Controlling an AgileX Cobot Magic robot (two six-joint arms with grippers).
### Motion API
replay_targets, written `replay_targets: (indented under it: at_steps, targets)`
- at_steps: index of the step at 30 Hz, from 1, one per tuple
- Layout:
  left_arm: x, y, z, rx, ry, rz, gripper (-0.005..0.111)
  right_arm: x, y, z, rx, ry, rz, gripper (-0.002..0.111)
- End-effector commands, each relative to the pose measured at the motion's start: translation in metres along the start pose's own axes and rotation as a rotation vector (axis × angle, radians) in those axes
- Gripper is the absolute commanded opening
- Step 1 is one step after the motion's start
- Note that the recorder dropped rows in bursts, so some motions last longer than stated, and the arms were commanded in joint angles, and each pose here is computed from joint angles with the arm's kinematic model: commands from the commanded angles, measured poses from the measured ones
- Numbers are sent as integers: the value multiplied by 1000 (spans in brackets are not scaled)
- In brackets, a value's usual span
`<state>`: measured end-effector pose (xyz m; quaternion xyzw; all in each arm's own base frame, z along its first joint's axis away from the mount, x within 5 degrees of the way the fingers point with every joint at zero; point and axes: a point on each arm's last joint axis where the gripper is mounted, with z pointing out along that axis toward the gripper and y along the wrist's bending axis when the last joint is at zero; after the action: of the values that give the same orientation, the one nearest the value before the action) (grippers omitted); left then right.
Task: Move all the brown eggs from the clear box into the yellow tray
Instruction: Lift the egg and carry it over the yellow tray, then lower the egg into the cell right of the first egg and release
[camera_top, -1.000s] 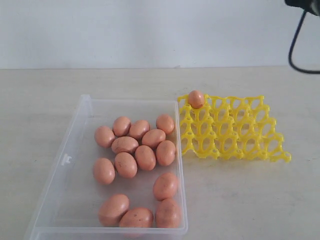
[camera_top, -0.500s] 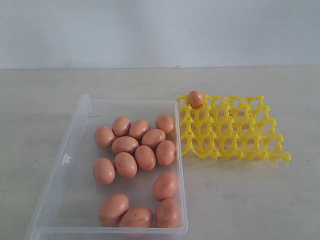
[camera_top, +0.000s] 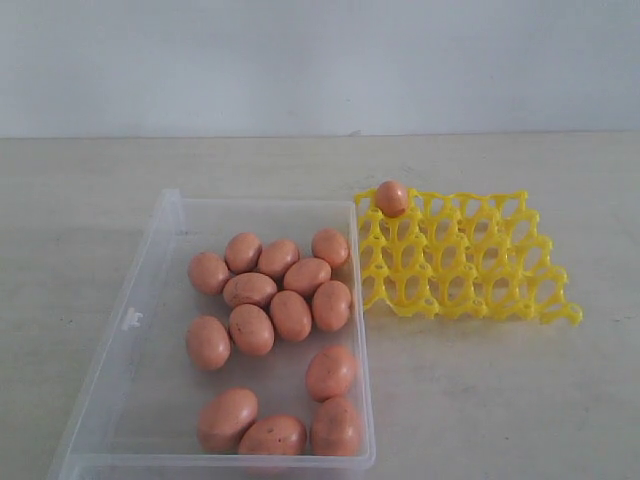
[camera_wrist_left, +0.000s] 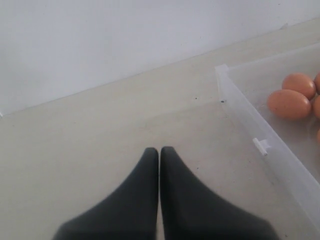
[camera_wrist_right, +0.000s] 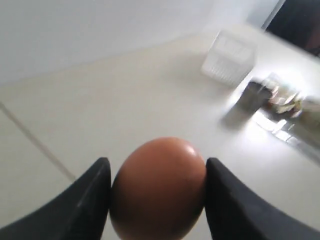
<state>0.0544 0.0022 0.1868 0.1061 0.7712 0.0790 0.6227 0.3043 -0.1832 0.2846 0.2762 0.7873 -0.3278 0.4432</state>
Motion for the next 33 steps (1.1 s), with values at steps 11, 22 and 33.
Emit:
replay_targets:
  at_steps: [11, 22, 33]
  targets:
    - [1, 0, 0, 2, 2, 6, 1, 41, 54, 15, -633, 345, 291, 0]
    - [1, 0, 0, 2, 2, 6, 1, 14, 121, -28, -1611, -246, 29, 0]
    - [1, 0, 0, 2, 2, 6, 1, 58, 213, -34, -1846, -188, -73, 0]
